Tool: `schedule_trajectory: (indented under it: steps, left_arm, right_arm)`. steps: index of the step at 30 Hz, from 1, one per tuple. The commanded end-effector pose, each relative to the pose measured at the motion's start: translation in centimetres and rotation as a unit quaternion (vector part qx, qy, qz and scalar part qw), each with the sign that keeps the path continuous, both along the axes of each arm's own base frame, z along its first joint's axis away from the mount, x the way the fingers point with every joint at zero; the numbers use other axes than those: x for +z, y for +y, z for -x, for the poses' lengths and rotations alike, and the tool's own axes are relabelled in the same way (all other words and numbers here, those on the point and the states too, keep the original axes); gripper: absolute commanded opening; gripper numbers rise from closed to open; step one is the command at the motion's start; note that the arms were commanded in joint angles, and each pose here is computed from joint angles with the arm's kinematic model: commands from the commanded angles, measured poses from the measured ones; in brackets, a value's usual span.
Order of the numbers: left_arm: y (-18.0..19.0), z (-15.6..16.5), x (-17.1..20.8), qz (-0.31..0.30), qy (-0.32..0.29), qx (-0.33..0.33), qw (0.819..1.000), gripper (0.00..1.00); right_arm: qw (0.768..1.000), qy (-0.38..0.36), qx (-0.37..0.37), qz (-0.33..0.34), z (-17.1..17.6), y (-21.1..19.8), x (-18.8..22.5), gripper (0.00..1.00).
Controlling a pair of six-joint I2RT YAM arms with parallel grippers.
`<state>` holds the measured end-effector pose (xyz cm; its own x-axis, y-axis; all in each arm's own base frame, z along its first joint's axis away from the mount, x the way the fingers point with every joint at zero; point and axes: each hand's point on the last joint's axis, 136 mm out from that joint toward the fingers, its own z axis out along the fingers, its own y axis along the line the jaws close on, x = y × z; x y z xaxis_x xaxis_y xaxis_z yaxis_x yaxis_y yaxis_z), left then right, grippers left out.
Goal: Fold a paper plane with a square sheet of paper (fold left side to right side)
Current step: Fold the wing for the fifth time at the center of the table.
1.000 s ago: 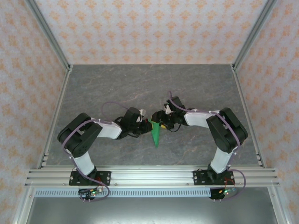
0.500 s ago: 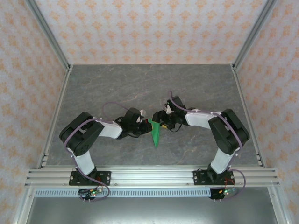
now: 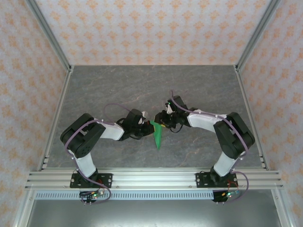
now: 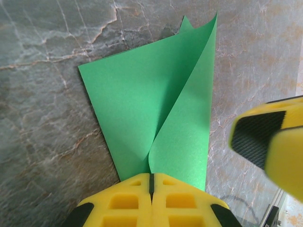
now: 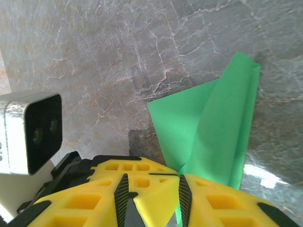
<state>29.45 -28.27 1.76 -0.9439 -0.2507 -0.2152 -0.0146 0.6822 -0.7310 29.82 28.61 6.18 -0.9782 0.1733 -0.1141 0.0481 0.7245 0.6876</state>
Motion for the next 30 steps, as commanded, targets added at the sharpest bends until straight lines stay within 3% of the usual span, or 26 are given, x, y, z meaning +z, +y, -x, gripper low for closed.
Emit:
schedule_trajectory:
  steps: [1, 30]
  left_arm:
    - [1.1, 0.2, -2.5, -0.043, 0.014, 0.004, 0.999, 0.0]
    - [2.6, 1.1, -3.4, -0.068, 0.023, 0.022, 0.997, 0.0]
  right_arm:
    - [1.0, -0.002, 0.004, -0.01, -0.6, 0.9, 0.0, 0.35]
    - [0.998, 0.038, 0.008, 0.046, 0.8, -0.7, -4.9, 0.32]
